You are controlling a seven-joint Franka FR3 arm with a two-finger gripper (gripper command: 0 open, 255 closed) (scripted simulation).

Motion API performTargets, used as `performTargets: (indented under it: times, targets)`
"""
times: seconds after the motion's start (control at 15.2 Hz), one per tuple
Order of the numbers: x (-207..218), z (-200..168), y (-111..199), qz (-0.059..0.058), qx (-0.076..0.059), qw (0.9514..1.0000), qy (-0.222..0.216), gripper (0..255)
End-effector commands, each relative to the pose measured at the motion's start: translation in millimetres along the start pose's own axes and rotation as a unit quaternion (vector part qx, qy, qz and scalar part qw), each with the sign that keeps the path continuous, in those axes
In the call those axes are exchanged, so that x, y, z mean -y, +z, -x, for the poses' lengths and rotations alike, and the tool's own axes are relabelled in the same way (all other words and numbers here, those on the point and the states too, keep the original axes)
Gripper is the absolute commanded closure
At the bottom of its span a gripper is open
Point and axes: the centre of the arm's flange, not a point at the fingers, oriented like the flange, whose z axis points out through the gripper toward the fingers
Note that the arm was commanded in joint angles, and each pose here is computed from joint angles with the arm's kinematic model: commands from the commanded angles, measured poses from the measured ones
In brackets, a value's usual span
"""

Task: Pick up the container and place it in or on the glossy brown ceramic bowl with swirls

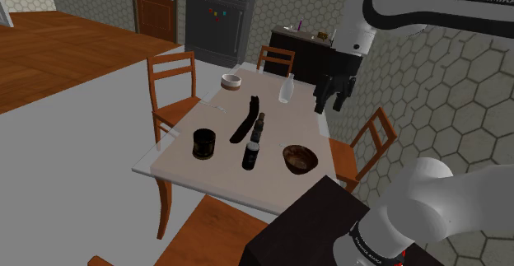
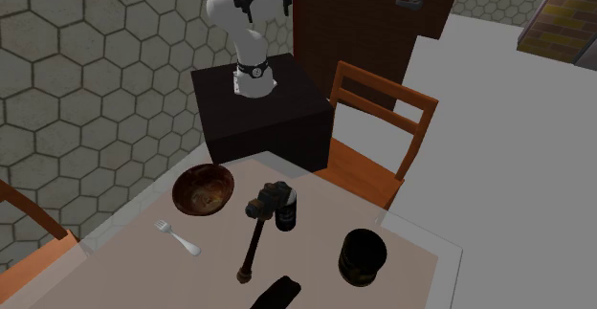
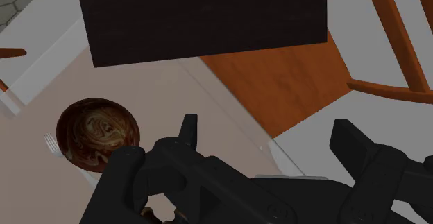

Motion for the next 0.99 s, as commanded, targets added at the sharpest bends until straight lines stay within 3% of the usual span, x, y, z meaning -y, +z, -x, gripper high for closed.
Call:
performTargets:
  times: [0.0, 0.92]
  targets:
    - [0, 0, 0, 0.0, 0.0, 1.0, 0.0, 0]
    - [-25, -114, 134, -0.008, -0.037, 0.999, 0.023, 0]
